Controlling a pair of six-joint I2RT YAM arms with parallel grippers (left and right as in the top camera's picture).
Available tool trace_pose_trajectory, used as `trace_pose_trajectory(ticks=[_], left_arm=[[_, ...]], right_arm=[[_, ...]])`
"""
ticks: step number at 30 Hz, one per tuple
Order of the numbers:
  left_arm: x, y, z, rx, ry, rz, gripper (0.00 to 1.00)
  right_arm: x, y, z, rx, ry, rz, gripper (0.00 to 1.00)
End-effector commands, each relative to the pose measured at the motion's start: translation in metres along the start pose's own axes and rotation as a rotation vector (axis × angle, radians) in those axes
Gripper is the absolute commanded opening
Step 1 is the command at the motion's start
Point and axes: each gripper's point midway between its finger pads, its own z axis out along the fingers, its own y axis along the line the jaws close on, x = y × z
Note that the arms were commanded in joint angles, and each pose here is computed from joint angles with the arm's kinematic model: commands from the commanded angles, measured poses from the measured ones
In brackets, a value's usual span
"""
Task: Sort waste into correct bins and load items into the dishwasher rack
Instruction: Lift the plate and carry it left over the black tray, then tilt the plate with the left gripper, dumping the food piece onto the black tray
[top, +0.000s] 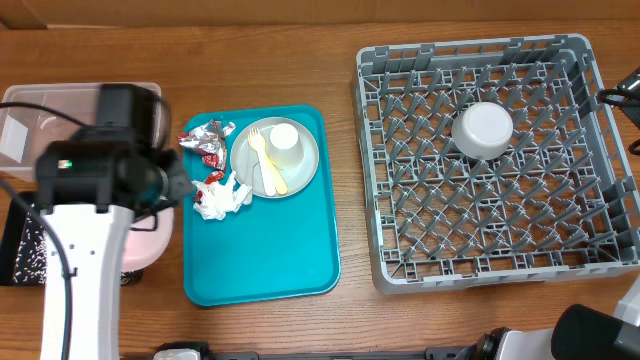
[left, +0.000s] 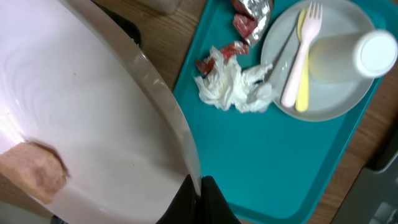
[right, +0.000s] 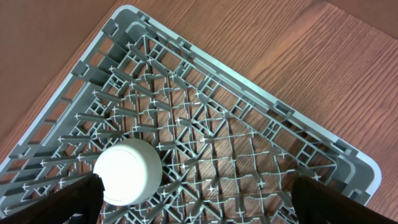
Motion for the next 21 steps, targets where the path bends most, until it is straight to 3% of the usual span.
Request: trace_pose_trajectory(ticks=[1,16,21], left_arm=[[-0.013,0.002,-0.001,0.097,0.009,0.015,0.04],[-0.050,0.039,0.042,0.100,0.069,-0.131,0.04],[-0.060,0.036,0.049,0.231,0.079,-0.103,0.04]], right_arm=[[0.000,-0.002,-0.001,0.001,-0.006,0.012,1.00],[0.000,-0.002,-0.001,0.001,-0.006,0.012,1.00],[0.000,-0.002,-0.001,0.001,-0.006,0.012,1.00]])
